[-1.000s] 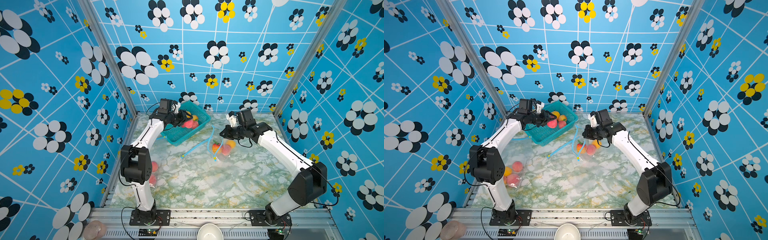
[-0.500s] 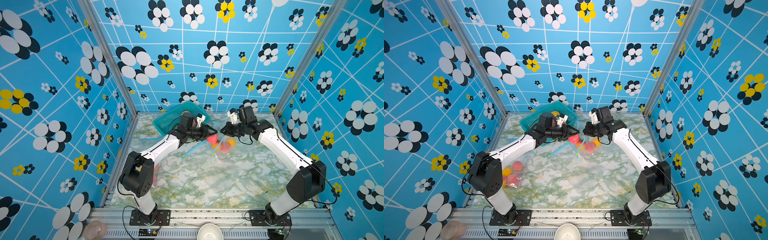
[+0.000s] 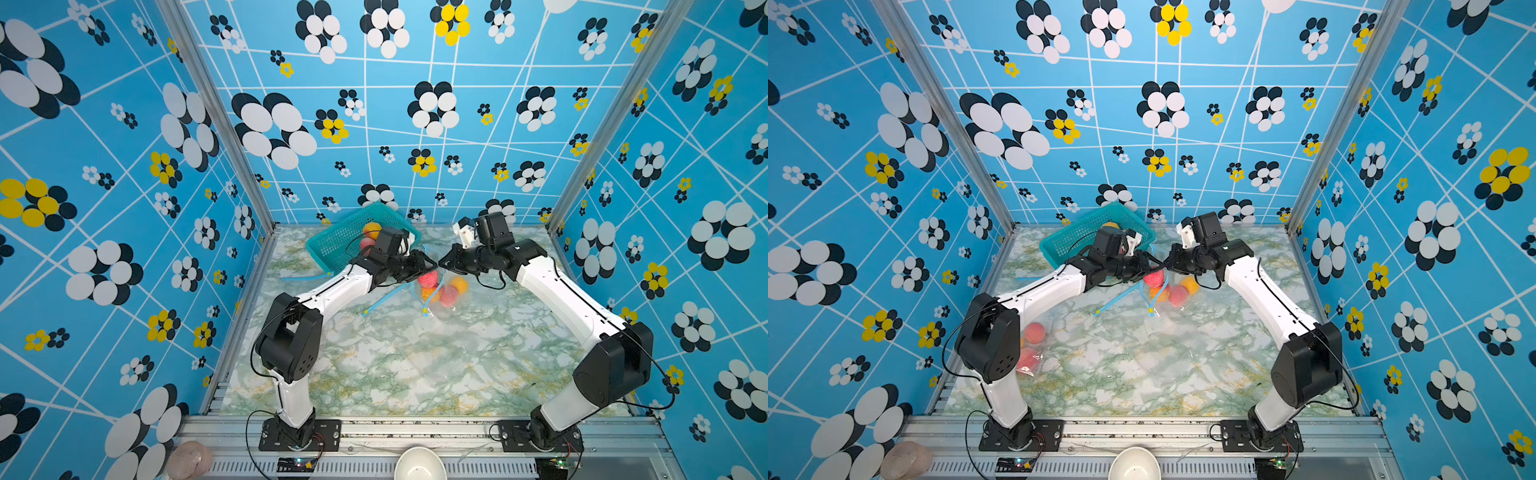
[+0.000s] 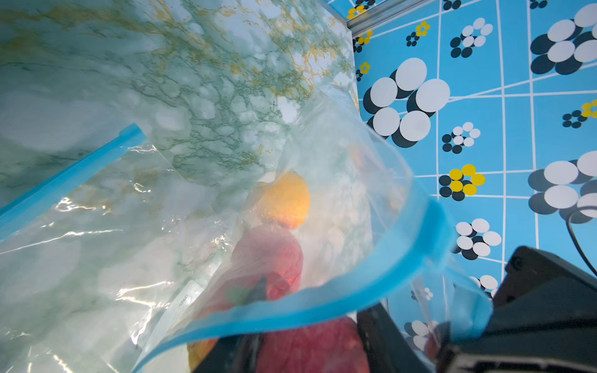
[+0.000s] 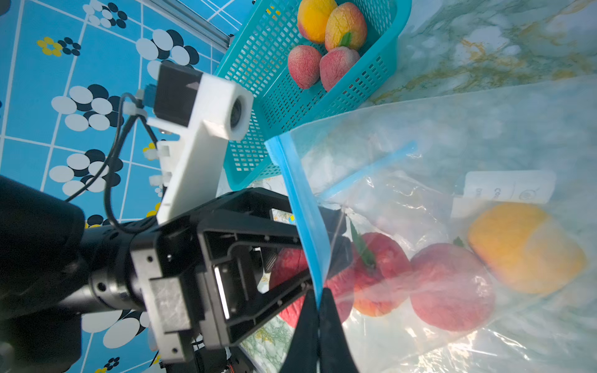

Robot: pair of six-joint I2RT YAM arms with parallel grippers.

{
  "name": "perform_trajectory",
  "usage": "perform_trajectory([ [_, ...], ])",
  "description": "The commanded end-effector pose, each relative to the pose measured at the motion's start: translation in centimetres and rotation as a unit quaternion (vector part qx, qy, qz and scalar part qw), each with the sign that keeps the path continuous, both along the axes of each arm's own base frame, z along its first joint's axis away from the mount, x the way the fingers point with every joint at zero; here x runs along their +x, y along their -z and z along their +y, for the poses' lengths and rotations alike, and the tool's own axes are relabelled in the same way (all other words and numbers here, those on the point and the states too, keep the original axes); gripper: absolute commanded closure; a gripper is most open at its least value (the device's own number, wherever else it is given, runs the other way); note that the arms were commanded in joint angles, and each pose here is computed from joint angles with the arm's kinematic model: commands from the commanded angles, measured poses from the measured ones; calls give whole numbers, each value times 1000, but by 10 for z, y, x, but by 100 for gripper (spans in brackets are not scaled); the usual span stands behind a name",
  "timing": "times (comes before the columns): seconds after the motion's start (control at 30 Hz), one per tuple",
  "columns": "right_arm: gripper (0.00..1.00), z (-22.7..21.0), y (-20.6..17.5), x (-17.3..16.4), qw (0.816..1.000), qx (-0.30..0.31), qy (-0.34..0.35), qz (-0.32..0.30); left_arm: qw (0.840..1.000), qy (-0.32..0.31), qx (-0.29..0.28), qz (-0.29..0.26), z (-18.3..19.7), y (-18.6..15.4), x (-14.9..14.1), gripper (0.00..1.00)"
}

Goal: Place the peach in a zip-top bag and seal the zipper
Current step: Place the peach in the zipper food storage bag.

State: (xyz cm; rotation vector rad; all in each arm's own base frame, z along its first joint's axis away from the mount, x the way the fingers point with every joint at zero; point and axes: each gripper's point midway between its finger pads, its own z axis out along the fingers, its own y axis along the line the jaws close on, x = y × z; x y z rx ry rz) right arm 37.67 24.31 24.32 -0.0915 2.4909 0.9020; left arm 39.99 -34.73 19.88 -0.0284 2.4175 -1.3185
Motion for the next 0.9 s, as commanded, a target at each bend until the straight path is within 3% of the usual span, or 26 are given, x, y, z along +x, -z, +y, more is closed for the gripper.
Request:
perform_trajectory([
  [0.0, 100, 8, -14, -7, 1000, 22, -8, -13, 1000, -8, 20, -12, -5, 2, 9, 58],
  [0.33, 100, 11, -17, -4, 999, 32, 9, -20, 998, -21, 57, -18, -11, 8, 7, 58],
  [0.37, 100, 10, -16, -4, 999, 33, 12, -20, 998, -21, 56, -19, -12, 6, 7, 53],
  [0.6, 100, 6, -14, -1, 999, 35, 31, -23, 998, -28, 52, -28, -18, -6, 1, 46],
  [0.83, 100, -5, -13, 6, 997, 46, 63, -25, 999, -34, 2, -6, -25, -12, -1, 30],
  [0.87, 100, -8, -12, 7, 996, 52, 70, -24, 999, -37, -4, -19, -23, -27, -3, 28],
])
